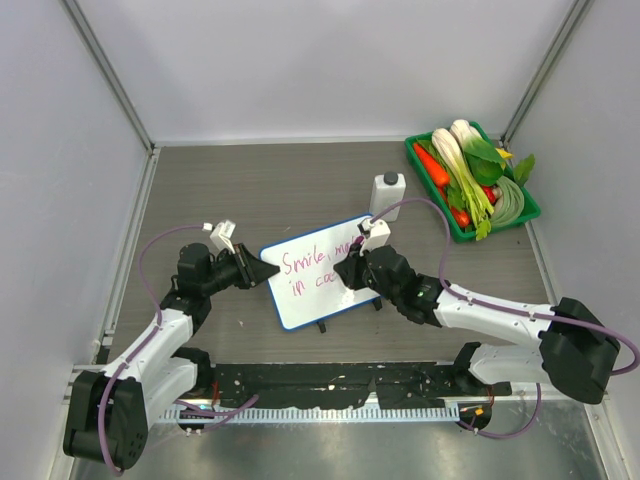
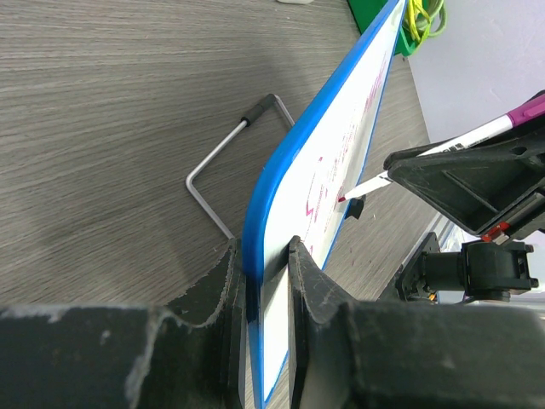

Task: Write a sentence on the whiteboard
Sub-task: Write with the whiteboard marker on the whiteboard.

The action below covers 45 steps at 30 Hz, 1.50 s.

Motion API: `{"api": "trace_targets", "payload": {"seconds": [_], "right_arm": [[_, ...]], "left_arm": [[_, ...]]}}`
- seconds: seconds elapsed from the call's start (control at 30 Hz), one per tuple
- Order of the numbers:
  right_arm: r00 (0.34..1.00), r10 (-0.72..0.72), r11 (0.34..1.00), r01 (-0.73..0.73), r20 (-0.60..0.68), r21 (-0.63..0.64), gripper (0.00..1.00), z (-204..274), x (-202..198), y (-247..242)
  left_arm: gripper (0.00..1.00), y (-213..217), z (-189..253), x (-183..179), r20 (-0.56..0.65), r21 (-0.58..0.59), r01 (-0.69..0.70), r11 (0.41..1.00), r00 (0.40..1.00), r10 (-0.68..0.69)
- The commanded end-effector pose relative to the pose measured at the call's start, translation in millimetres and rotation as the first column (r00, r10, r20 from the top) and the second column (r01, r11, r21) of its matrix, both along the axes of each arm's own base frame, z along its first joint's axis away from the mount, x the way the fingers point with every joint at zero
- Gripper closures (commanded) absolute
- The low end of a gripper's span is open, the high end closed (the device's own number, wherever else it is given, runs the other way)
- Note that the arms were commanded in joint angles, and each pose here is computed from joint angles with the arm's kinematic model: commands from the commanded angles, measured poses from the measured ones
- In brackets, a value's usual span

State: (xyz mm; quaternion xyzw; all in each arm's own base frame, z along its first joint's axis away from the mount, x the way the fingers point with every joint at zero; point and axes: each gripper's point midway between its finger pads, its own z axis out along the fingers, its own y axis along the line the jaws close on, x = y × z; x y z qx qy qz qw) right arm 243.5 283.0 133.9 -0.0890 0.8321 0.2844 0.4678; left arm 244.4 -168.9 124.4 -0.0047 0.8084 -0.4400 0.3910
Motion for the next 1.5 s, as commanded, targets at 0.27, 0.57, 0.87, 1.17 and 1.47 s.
{"api": "trace_targets", "payload": {"seconds": [0.27, 0.57, 0.87, 1.17, 1.47], "right_arm": [[0.995, -0.074, 0.997, 0.076, 0.069, -0.029, 0.98, 18, 14, -13], [0.99, -0.098, 0.995, 0.098, 0.103, 0.007, 0.98, 34, 22, -9], [0.988, -0.106, 0.994, 0.105, 0.112, 0.013, 0.99, 39, 25, -8], [0.995, -0.067, 0.998, 0.068, 0.078, -0.016, 0.99, 24, 18, -6], [0.998, -0.051, 0.998, 0.052, 0.046, -0.035, 0.98, 10, 10, -10]], "left_arm": [[1.0, 29, -26, 16, 0.032, 0.152, -0.129, 0.98, 0.992, 0.125], [1.0, 29, -26, 16, 0.034, 0.153, -0.132, 0.979, 0.991, 0.128], [1.0, 29, -26, 16, 0.035, 0.154, -0.128, 0.98, 0.992, 0.124], [1.0, 29, -26, 16, 0.032, 0.152, -0.127, 0.98, 0.992, 0.124], [1.0, 29, -26, 16, 0.035, 0.152, -0.127, 0.98, 0.992, 0.123]]}}
